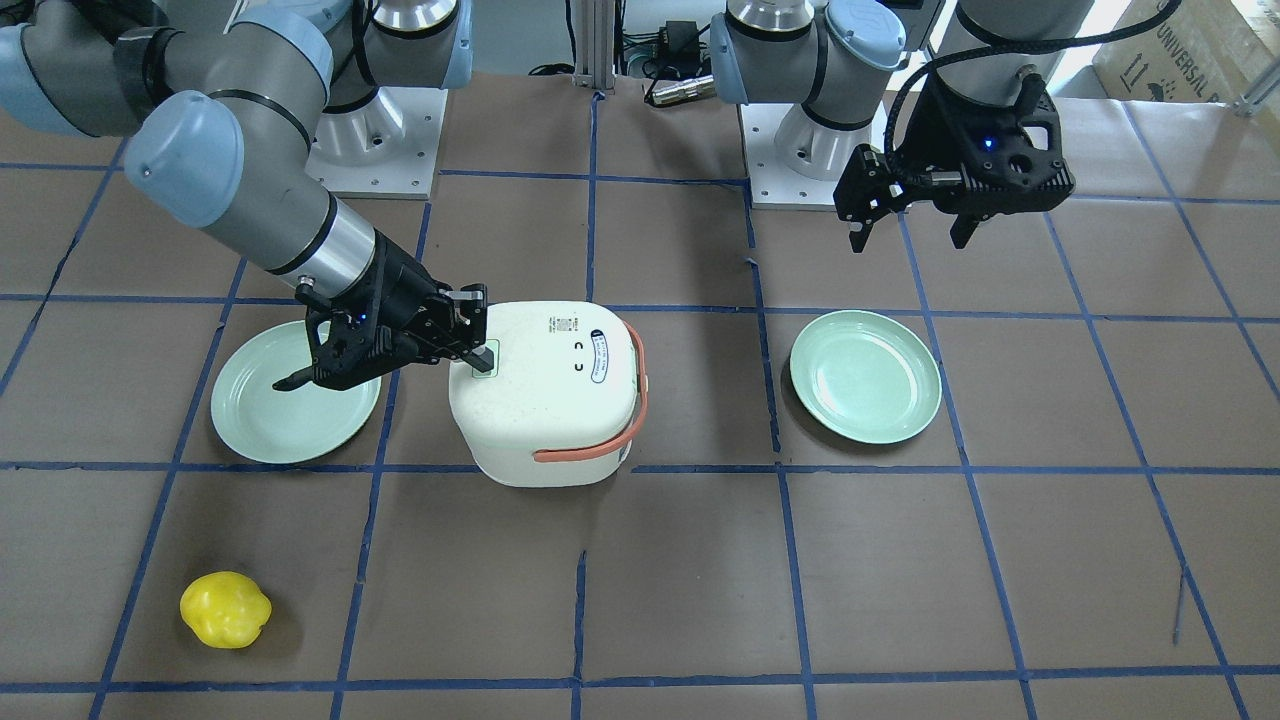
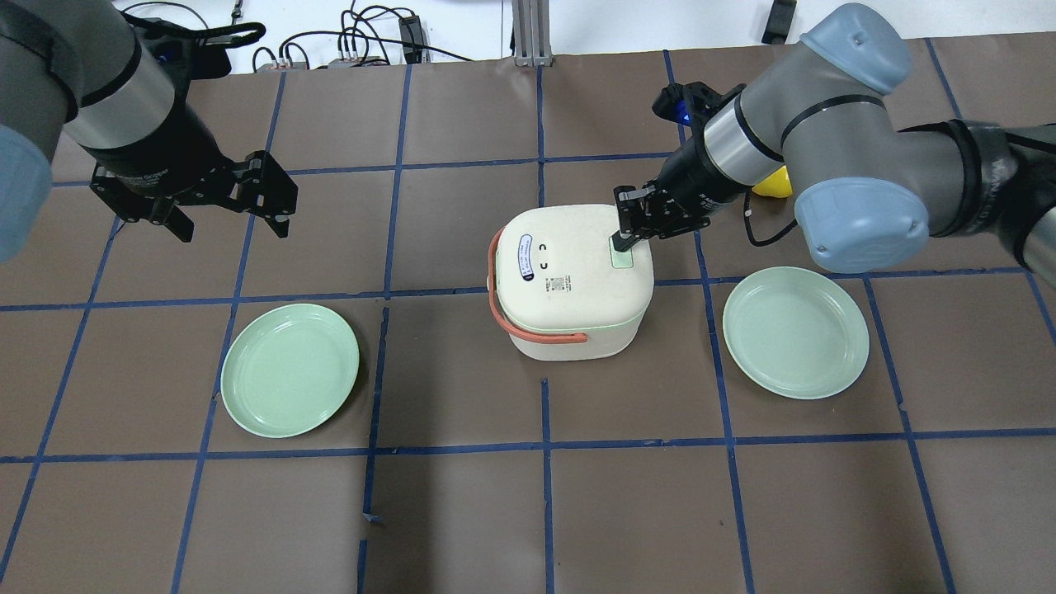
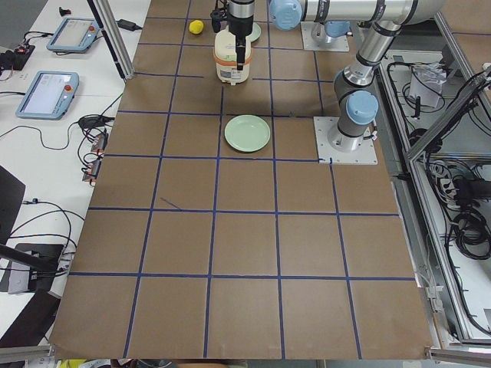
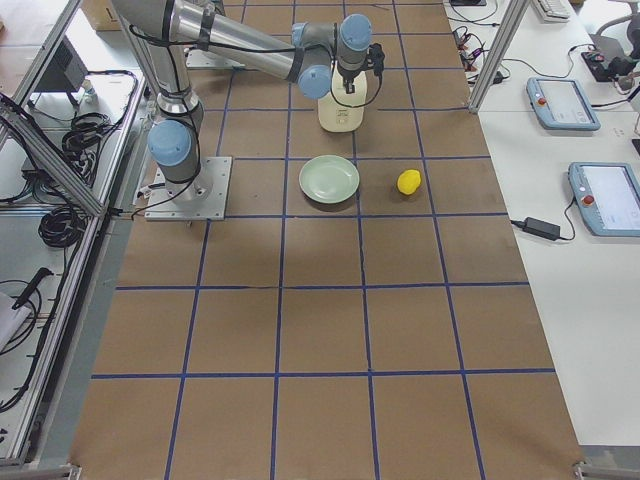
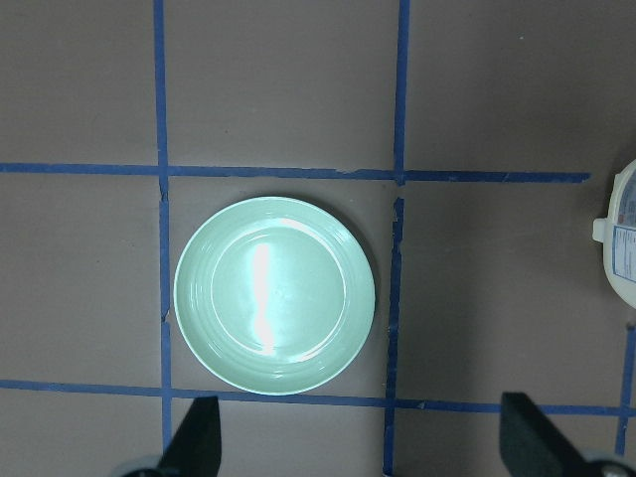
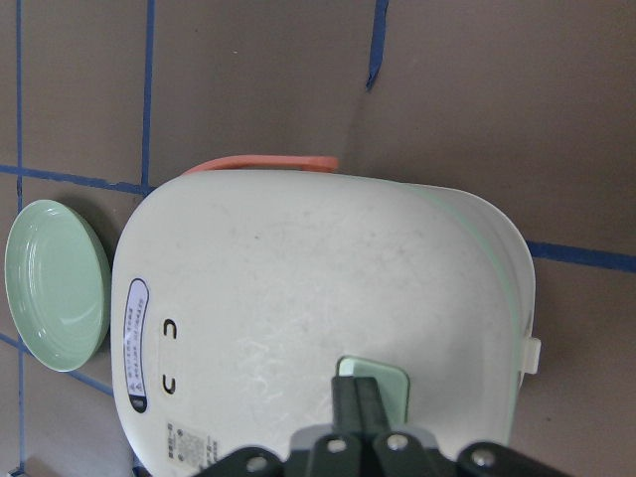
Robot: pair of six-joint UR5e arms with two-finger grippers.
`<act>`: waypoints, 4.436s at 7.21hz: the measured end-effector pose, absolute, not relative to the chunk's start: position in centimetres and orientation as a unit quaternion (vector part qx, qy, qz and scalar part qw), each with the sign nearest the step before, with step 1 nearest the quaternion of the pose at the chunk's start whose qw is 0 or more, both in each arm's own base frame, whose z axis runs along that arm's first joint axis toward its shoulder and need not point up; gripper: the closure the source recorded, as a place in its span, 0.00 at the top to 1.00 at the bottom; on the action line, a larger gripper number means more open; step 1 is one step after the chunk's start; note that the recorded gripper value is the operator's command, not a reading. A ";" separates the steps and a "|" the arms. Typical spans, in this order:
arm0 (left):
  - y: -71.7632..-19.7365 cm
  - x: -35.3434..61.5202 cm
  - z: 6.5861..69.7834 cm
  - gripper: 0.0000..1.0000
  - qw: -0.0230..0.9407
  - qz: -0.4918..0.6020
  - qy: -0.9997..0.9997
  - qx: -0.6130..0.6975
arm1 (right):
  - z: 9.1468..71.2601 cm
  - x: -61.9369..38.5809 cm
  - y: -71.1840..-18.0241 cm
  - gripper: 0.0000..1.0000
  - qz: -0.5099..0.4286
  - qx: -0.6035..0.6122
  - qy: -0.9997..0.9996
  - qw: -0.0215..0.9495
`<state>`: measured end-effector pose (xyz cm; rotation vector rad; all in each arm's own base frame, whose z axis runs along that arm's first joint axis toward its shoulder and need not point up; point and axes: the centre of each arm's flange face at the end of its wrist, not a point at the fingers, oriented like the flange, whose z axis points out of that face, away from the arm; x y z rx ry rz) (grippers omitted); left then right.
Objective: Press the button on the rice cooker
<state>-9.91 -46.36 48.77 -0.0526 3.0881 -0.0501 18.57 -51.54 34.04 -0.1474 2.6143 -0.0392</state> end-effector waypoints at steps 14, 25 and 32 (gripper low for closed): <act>-46.4 -9.9 48.8 1.00 0.026 -0.017 0.999 -0.017 | 41.0 17.0 -49.2 1.00 -0.071 -0.067 0.982 0.163; -46.4 -9.9 48.7 1.00 0.026 -0.016 0.999 -0.017 | 54.3 13.6 -52.1 0.99 -0.119 0.000 0.991 0.056; -46.4 -9.9 48.8 1.00 0.026 -0.016 0.999 -0.017 | 51.6 13.8 -53.4 1.00 -0.095 -0.001 0.995 0.029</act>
